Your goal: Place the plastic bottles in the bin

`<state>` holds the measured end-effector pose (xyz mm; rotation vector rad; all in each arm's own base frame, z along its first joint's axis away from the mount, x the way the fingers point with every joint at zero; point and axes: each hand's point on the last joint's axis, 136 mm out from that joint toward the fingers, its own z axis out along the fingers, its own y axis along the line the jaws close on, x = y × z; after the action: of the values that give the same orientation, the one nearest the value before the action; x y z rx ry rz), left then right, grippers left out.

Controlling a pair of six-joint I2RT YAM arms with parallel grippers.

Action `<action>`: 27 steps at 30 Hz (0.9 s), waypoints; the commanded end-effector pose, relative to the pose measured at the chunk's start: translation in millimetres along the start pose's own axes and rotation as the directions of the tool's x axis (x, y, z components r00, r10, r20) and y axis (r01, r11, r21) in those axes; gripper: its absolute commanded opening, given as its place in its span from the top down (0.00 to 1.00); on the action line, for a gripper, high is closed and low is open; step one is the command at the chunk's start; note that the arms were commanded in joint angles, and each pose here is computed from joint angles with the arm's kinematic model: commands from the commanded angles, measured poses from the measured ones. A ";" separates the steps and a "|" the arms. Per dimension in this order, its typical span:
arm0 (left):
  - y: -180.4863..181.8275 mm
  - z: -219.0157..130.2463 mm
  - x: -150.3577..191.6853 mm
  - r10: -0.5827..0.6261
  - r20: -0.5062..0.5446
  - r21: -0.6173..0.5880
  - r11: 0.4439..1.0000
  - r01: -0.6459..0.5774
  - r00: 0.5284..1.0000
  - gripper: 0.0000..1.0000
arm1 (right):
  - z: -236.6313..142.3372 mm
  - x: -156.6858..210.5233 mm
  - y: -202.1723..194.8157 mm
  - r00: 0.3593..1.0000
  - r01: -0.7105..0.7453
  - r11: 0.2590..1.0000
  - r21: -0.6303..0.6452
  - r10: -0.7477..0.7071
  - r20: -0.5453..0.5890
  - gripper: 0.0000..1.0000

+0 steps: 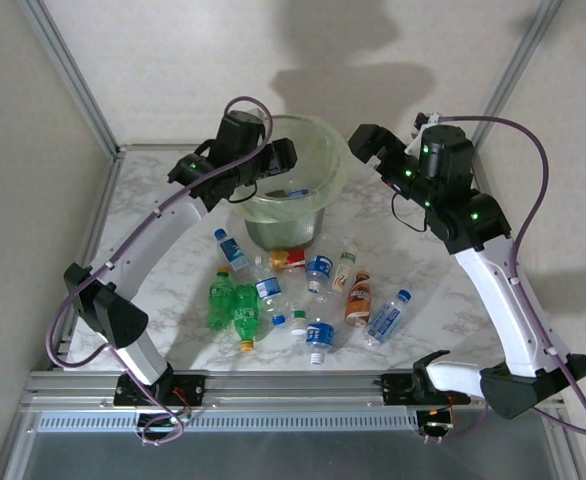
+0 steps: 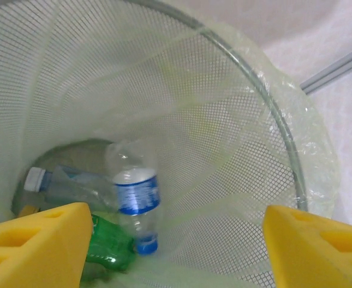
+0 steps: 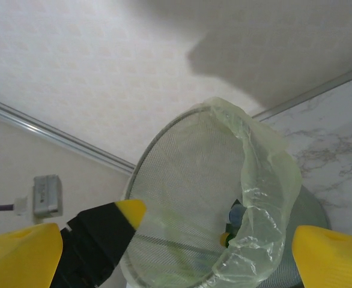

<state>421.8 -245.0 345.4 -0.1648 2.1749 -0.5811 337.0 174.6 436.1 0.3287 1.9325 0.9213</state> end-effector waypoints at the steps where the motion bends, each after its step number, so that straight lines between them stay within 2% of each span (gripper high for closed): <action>1: -0.2 -52.5 -34.2 -0.008 0.115 -0.016 1.000 0.010 0.993 0.23 | -0.7 -9.0 5.6 0.999 0.043 0.999 0.009 -0.044 0.020 0.02; 4: 1.4 -79.2 -50.3 -0.039 0.181 -0.005 0.999 0.041 0.983 0.19 | 0.0 -13.6 -4.0 0.997 0.076 0.993 0.090 -0.078 0.020 0.02; 7: -5.7 -105.4 -64.6 -0.070 0.238 0.057 0.997 0.058 0.969 0.18 | -0.9 -11.9 -24.5 0.994 0.109 0.973 0.204 -0.111 -0.004 0.02; 12: -23.1 -131.0 -74.8 -0.129 0.289 0.199 0.977 0.072 0.948 0.16 | -11.4 6.0 -81.8 0.990 0.139 0.882 0.450 -0.117 -0.076 0.02; 17: -30.6 -134.2 -73.5 -0.160 0.295 0.270 0.960 0.079 0.942 0.15 | -29.9 58.9 -149.2 0.977 0.162 0.760 0.629 -0.032 -0.212 0.03; 27: -40.2 -108.2 -66.4 -0.158 0.250 0.299 0.951 0.079 0.955 0.16 | -67.6 165.5 -238.5 0.926 0.113 0.646 0.755 0.207 -0.316 0.04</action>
<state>371.1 -214.9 463.2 -0.2192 1.8229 -0.8318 244.2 75.9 196.0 0.6551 2.5988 0.1062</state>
